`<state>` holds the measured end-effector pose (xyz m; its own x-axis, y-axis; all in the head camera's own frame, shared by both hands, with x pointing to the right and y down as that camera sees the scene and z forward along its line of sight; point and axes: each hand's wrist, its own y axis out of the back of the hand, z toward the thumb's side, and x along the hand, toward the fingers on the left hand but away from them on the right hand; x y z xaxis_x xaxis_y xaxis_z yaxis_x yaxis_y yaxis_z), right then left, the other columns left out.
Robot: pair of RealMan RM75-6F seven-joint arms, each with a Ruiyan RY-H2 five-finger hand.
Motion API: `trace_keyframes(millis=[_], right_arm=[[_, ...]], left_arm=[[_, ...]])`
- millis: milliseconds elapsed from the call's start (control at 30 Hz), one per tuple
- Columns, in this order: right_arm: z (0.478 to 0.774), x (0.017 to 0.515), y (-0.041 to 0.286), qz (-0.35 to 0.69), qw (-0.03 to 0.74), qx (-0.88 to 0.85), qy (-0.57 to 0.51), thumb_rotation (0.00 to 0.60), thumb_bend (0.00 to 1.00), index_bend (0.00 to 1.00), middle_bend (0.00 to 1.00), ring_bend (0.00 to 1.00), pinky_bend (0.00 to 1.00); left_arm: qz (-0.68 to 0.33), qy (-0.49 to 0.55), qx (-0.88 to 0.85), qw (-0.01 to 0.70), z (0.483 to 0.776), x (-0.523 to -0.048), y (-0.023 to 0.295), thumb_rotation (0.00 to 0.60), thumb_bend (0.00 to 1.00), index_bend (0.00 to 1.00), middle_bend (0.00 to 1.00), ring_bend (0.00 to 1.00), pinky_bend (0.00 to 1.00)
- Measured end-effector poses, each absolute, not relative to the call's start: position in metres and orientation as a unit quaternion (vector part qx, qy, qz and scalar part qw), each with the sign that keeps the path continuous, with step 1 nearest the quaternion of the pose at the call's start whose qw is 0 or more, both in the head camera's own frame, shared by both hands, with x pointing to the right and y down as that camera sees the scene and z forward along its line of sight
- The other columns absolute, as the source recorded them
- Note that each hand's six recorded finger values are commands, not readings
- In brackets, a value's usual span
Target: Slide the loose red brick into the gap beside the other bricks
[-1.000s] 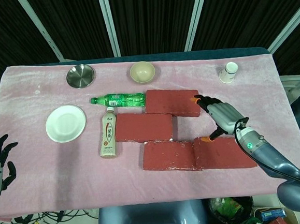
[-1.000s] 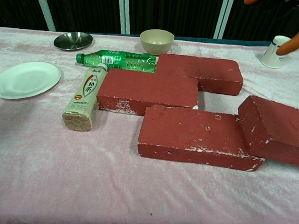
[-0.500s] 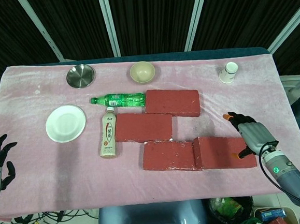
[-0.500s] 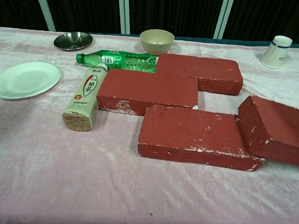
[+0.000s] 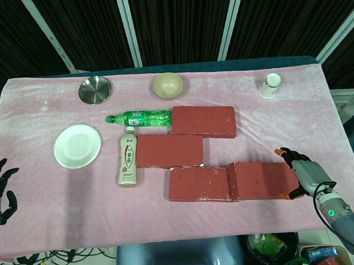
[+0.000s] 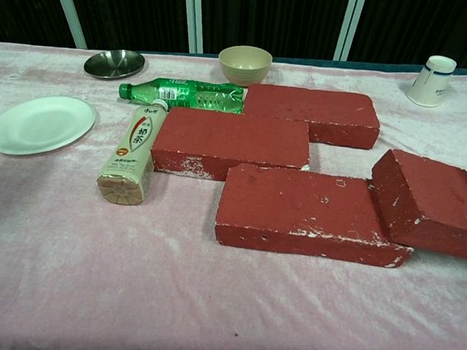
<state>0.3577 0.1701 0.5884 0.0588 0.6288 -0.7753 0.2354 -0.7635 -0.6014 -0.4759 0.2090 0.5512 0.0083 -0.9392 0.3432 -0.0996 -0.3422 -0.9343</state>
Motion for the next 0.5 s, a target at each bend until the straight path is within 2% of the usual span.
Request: trace_keyframes(millis=[500], right_arm=[[0.611,0.357,0.187,0.615,0.131,-0.723,-0.287,0.6,0.0,0.0,0.0,0.0,0.08]], left_arm=[[-0.562,0.43,-0.598,0.376,0.552,-0.477,0.209,0.6,0.73,0.2,0.04,0.0,0.0]])
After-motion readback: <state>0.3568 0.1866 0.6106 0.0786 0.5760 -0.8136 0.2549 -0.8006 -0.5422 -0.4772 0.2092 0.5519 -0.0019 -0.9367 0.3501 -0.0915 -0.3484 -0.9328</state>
